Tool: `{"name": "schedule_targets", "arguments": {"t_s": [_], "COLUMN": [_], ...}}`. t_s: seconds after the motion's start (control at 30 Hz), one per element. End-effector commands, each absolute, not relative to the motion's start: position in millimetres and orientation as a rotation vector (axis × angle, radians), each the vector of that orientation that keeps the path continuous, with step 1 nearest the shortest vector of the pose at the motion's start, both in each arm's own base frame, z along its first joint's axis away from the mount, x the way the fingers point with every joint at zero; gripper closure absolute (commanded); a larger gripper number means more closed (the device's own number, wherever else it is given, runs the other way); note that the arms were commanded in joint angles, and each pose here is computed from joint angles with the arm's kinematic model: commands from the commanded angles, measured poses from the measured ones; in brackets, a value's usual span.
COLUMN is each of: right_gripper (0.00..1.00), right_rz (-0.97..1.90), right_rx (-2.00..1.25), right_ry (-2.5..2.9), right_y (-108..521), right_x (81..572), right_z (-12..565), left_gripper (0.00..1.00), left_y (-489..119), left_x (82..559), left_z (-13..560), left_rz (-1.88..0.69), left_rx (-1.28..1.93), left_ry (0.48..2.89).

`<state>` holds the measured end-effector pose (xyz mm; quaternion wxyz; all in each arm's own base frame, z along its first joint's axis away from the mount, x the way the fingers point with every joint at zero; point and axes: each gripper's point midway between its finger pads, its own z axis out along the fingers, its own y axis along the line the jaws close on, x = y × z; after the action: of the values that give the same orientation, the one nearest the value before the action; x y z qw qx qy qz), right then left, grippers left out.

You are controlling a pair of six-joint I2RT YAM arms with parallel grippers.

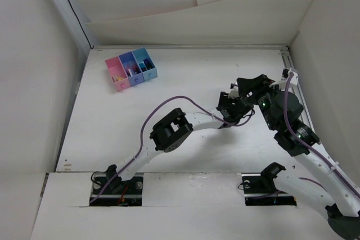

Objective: Sort the stationery into containers
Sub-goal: Pick up the stapler from the center of the board.

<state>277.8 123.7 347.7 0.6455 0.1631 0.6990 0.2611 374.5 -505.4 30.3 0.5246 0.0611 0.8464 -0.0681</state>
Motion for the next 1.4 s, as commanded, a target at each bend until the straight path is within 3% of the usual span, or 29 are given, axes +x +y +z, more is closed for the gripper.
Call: {"name": "schedule_targets", "arguments": {"t_s": [0.0, 0.2, 0.53, 0.63, 0.67, 0.77, 0.97, 1.37], "right_gripper": [0.37, 0.37, 0.37, 0.37, 0.37, 0.37, 0.37, 0.37], "right_rz": [0.621, 0.610, 0.629, 0.634, 0.634, 0.634, 0.627, 0.620], "right_rx": [0.348, 0.346, 0.333, 0.334, 0.334, 0.334, 0.341, 0.348], "right_ry": [1.559, 1.579, 1.574, 1.566, 1.566, 1.566, 1.563, 1.561], "right_y": [128, 130, 132, 131, 131, 131, 129, 128], "right_x": [280, 282, 280, 279, 279, 279, 279, 280], "right_z": [356, 348, 348, 351, 351, 351, 351, 351], "left_gripper": [0.38, 0.49, 0.43, 0.52, 0.62, 0.68, 0.77, 0.79], "left_y": [-495, -508, -519, -517, -513, -512, -482, -380], "left_x": [378, 384, 396, 401, 399, 399, 382, 342], "left_z": [29, 34, 41, 43, 38, 49, 76, 114], "left_rz": [-0.115, -0.132, -0.183, -0.186, -0.180, -0.202, -0.238, -0.211], "left_rx": [0.162, 0.174, 0.182, 0.167, 0.171, 0.157, 0.134, 0.009], "left_ry": [2.048, 2.037, 2.032, 2.027, 2.031, 2.015, 1.989, 1.954]}}
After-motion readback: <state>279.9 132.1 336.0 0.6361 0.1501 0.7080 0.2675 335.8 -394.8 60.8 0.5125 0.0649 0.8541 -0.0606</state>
